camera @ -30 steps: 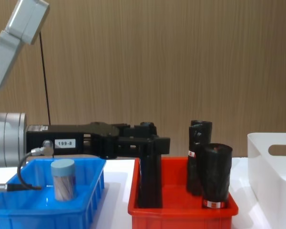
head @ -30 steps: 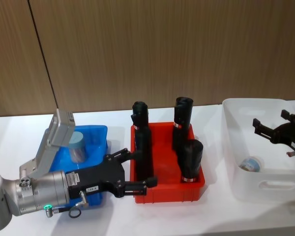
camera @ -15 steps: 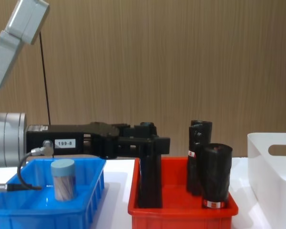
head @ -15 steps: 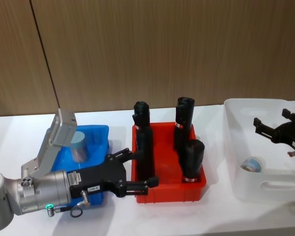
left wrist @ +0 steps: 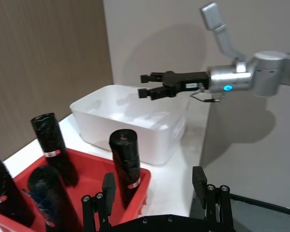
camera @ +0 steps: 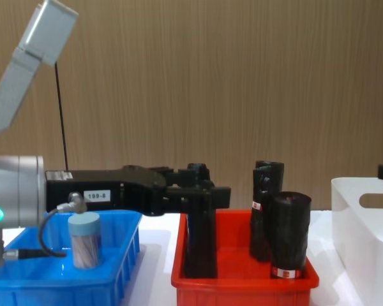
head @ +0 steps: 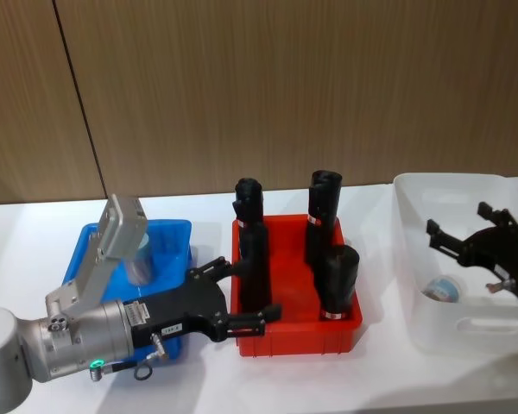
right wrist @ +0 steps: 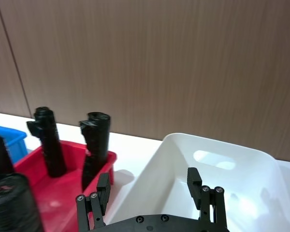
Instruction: Pick the cotton swabs from the blue box and place them into the white box.
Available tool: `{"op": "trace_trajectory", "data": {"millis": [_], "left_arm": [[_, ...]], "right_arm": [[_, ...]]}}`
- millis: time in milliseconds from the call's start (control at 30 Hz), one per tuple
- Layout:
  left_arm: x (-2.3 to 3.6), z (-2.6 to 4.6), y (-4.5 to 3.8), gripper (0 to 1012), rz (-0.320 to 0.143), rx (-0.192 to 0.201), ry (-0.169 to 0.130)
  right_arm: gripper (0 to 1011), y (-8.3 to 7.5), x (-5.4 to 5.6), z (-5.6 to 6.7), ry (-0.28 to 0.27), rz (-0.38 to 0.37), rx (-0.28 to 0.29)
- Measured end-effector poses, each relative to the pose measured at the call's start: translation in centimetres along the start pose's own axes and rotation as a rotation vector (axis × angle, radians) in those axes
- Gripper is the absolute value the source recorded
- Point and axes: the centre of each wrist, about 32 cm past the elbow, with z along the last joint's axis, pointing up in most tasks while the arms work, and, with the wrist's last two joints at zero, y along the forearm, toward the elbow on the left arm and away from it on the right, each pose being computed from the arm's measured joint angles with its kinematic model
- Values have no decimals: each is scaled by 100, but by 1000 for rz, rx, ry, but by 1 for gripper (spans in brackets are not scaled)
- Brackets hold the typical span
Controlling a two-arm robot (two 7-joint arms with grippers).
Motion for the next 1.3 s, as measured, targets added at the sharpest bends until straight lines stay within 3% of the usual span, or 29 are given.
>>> {"op": "trace_trajectory", "data": {"millis": [567,800,1033,1300], "left_arm": [[-202,-42,-123,1003,175,7,-54],[-285,-57,-170,1003,245,5,-76],[-381,-72,-222,1003,323,0,-101],[-478,-86,-270,1003,401,-9,-123]], "right_arm": [[1001,-291,-644,-29,3,21,53],[1002,-417,-850,-7,9,19,75],[1002,-492,-959,10,13,16,88],[1002,-501,-972,12,14,15,89]]}}
